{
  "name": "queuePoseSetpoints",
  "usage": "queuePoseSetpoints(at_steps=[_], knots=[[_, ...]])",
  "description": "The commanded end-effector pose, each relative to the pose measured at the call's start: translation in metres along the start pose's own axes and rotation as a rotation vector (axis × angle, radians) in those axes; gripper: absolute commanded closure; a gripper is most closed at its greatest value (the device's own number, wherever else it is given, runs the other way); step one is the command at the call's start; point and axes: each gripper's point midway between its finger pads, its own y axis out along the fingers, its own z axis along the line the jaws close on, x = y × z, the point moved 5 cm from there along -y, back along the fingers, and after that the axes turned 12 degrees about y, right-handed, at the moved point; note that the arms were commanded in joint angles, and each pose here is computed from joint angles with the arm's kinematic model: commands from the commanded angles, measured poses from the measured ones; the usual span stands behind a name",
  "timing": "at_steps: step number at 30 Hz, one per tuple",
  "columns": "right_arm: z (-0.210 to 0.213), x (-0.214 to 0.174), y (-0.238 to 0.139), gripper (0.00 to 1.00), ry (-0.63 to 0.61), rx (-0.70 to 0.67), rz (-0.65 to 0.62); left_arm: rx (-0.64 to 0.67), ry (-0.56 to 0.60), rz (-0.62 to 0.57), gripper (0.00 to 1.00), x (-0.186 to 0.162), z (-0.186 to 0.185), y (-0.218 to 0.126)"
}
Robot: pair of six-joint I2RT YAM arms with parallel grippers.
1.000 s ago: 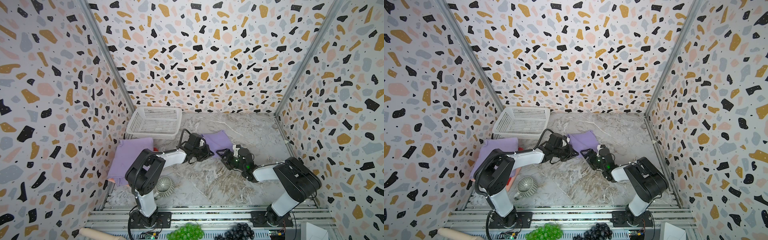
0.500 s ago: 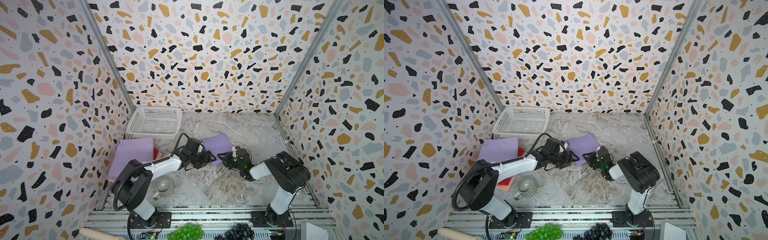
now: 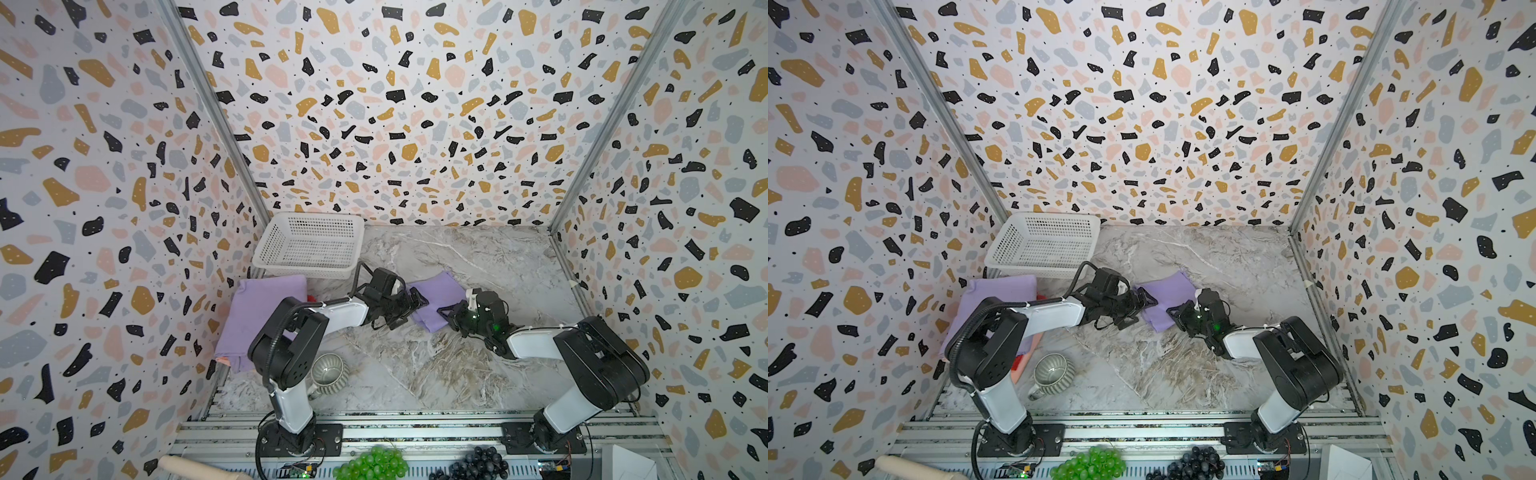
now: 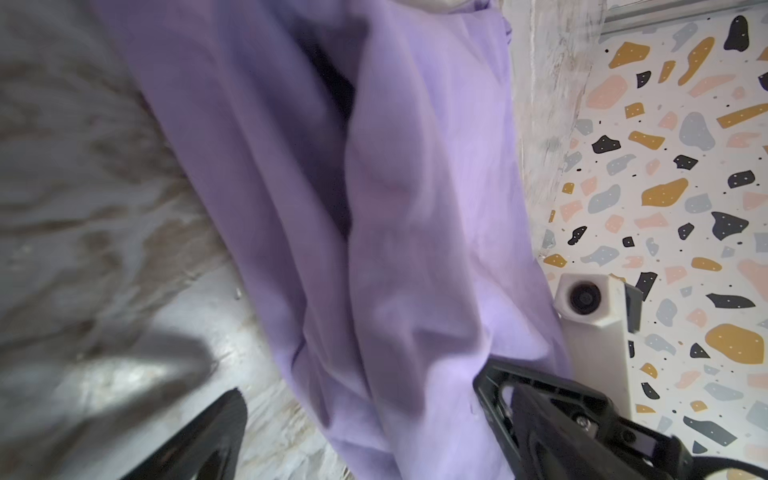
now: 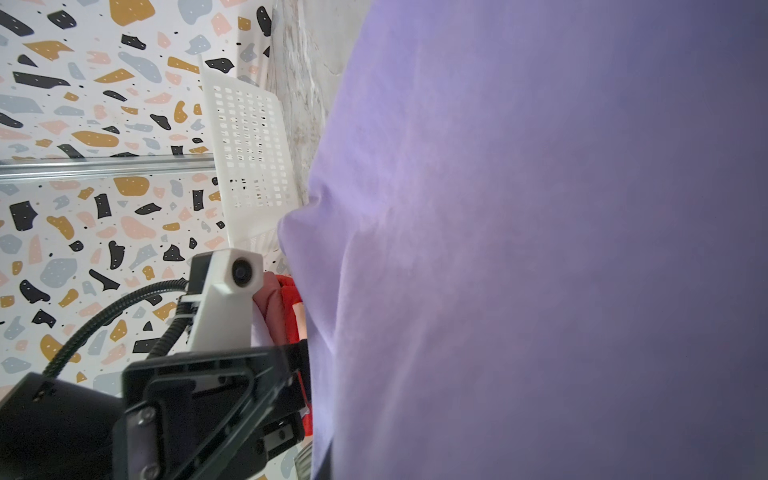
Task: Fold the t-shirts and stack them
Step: 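Grasp the folded lavender bundle with both grippers from its sides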
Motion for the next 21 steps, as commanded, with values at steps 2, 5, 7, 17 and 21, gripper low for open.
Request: queuePoseSetpoints(at_steps=[2,5,7,17,21], knots=[[0.019,0.001,-0.007,0.89,-0.030,0.037,0.014,-0.052,-0.052,0.008,0.00,0.004,-0.003,0.008],[0.024,0.002,-0.007,0.89,-0.024,0.043,0.024,-0.061,-0.095,0.019,0.00,-0.003,0.005,0.012],[0.029,0.003,-0.007,0.89,-0.019,0.048,0.027,-0.067,-0.117,0.029,0.00,-0.008,0.008,0.015],[0.061,0.006,-0.003,0.89,-0.005,0.048,0.048,-0.133,-0.200,0.060,0.00,-0.026,0.011,0.028],[0.061,0.003,-0.005,0.89,0.002,0.037,0.062,-0.239,-0.264,0.011,0.02,-0.018,0.003,0.030]])
